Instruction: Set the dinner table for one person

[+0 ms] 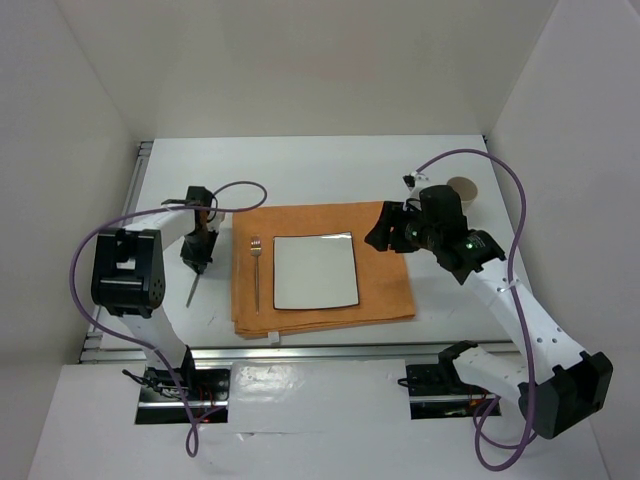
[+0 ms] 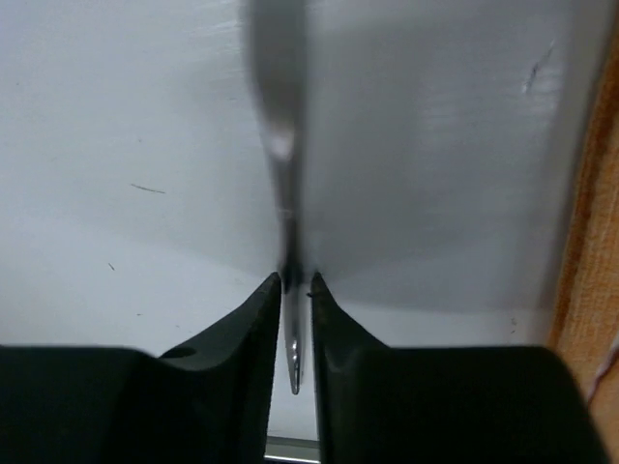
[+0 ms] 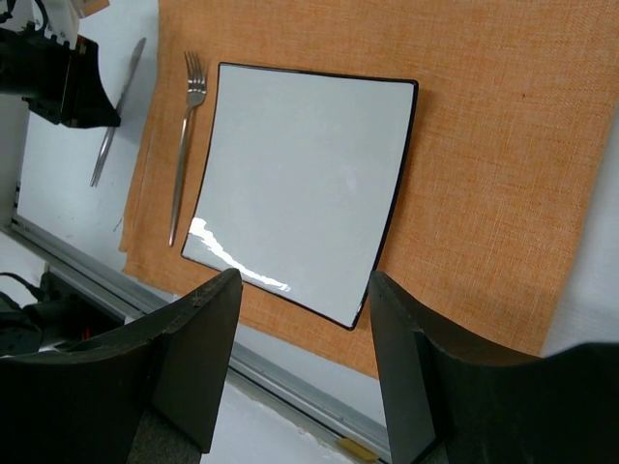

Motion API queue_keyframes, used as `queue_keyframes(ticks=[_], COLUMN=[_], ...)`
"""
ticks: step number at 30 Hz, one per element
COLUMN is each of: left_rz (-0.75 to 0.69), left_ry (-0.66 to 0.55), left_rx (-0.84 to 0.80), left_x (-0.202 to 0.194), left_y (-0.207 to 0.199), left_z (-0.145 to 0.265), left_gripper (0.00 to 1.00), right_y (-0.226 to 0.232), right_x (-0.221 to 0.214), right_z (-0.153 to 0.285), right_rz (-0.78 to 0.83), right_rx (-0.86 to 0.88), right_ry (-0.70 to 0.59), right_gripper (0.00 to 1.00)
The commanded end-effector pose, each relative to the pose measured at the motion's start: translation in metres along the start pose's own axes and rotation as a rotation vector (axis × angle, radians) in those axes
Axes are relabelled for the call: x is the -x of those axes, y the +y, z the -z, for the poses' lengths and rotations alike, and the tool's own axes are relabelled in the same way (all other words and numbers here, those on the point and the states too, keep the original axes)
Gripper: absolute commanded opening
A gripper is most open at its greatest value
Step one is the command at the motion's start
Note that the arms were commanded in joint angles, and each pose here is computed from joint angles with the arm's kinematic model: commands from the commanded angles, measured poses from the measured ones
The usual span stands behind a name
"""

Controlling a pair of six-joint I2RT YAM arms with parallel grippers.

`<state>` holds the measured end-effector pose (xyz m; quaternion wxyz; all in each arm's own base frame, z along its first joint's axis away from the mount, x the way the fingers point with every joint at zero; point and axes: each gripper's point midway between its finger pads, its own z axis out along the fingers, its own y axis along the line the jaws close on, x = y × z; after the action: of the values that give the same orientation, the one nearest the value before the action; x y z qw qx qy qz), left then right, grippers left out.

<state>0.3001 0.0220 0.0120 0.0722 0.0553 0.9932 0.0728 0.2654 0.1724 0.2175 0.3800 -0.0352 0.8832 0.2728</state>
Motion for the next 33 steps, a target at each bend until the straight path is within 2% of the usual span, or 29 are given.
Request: queue_keyframes(ticks=[1,3,7,10,16,18,21,24,25,30,33], left_rz=[-0.026,-0.027,0.003,0.031,0.131,0.154,0.145,0.151,0.148,0.091,0.070], left_ry=[0.109,0.118,0.119,0.055,-0.062,-0.099,-0.234,-0.410,-0.473,-0.575,-0.573], left_rx=[-0.101,-0.102,-0.112,-0.123,-0.278,-0.349,-0.438,-0.505,-0.549,-0.626,-0.771], left_x=[-0.029,-0.030,-0.029,-0.012,0.014,0.024,0.051,0.085,0.097,0.114,0.115], left_y=[-0.019,-0.020,-0.016,-0.010,-0.018,-0.028,-0.035,-0.036,-0.039,-0.065,-0.091], left_z=[-0.027,-0.029,-0.028,-0.014,0.030,0.047,0.092,0.154,0.178,0.233,0.252], left_gripper=[0.21,0.00,0.00,0.00,0.00,0.00,0.00,0.00,0.00,0.00,0.00], right_y=[-0.001,0.000,-0.001,-0.002,0.004,0.016,0.033,0.053,0.066,0.107,0.140], right_x=[0.000,0.002,0.001,-0.001,-0.006,-0.008,-0.017,-0.003,0.010,0.032,0.036], right_z=[0.002,0.001,-0.001,-0.001,-0.002,-0.003,-0.011,-0.013,-0.015,-0.031,-0.048], right_rz=[0.013,0.013,0.011,0.009,0.009,0.035,0.046,0.073,0.088,0.145,0.190], right_rx=[-0.006,-0.006,-0.010,-0.014,0.029,0.100,0.223,0.339,0.388,0.525,0.647], right_ry=[-0.012,-0.012,-0.003,0.005,0.025,0.043,0.093,0.042,-0.012,-0.097,-0.100], right_gripper=[0.63,0.63,0.63,0.63,0.63,0.63,0.63,0.63,0.63,0.63,0.63])
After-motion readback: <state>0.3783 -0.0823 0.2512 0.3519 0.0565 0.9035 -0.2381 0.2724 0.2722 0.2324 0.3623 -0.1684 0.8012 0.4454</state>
